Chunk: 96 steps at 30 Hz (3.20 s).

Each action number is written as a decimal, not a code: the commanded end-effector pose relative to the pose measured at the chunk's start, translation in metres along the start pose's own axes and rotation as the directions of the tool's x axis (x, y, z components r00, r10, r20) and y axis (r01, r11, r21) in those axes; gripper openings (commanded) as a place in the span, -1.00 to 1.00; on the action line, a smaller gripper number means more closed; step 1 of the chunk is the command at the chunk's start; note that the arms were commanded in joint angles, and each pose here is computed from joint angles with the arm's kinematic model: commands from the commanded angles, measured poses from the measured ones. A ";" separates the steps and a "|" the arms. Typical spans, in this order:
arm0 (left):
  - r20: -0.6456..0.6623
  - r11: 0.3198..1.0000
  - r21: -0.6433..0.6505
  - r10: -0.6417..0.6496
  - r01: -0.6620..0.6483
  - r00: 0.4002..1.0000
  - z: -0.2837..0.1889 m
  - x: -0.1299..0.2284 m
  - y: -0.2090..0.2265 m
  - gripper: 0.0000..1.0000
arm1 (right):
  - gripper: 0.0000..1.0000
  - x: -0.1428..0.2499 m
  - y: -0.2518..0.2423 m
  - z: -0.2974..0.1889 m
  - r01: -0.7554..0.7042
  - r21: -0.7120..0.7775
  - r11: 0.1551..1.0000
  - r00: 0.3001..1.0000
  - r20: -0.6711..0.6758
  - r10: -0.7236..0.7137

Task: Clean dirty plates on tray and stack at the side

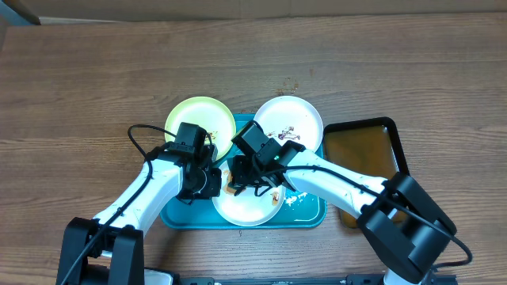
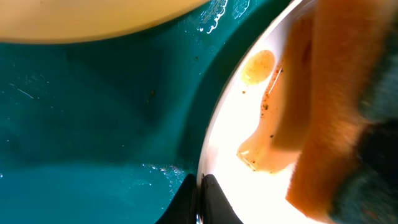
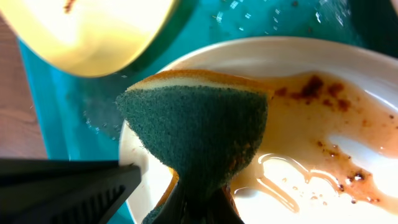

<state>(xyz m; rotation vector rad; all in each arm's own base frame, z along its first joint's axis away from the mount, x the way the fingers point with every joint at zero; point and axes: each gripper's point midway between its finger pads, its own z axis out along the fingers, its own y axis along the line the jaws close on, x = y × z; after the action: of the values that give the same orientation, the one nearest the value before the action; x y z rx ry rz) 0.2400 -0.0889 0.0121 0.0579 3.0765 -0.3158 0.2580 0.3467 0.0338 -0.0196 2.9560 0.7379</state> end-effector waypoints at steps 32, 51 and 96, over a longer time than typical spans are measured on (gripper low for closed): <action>-0.018 1.000 -0.009 0.023 -0.024 1.000 0.001 0.003 0.001 -0.92 | -0.92 0.024 -0.132 -0.030 -0.043 0.344 0.938 0.956 -0.259 0.138; -0.015 1.000 -0.008 0.009 -0.009 1.000 0.001 0.002 0.001 -0.92 | -0.92 0.032 -0.081 -0.033 0.192 0.241 0.951 0.963 -0.231 -0.136; 0.453 0.835 -0.546 0.358 -0.064 0.816 -0.164 -0.062 -0.008 -0.92 | -0.93 -0.064 -0.241 -0.185 -0.232 0.386 0.893 0.966 0.196 0.167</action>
<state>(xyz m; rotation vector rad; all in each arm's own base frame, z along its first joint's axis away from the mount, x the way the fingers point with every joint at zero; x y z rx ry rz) 0.2882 -0.0689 0.1524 0.2183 2.5619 0.2878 0.3143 0.0459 0.0930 0.3883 2.9180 0.1116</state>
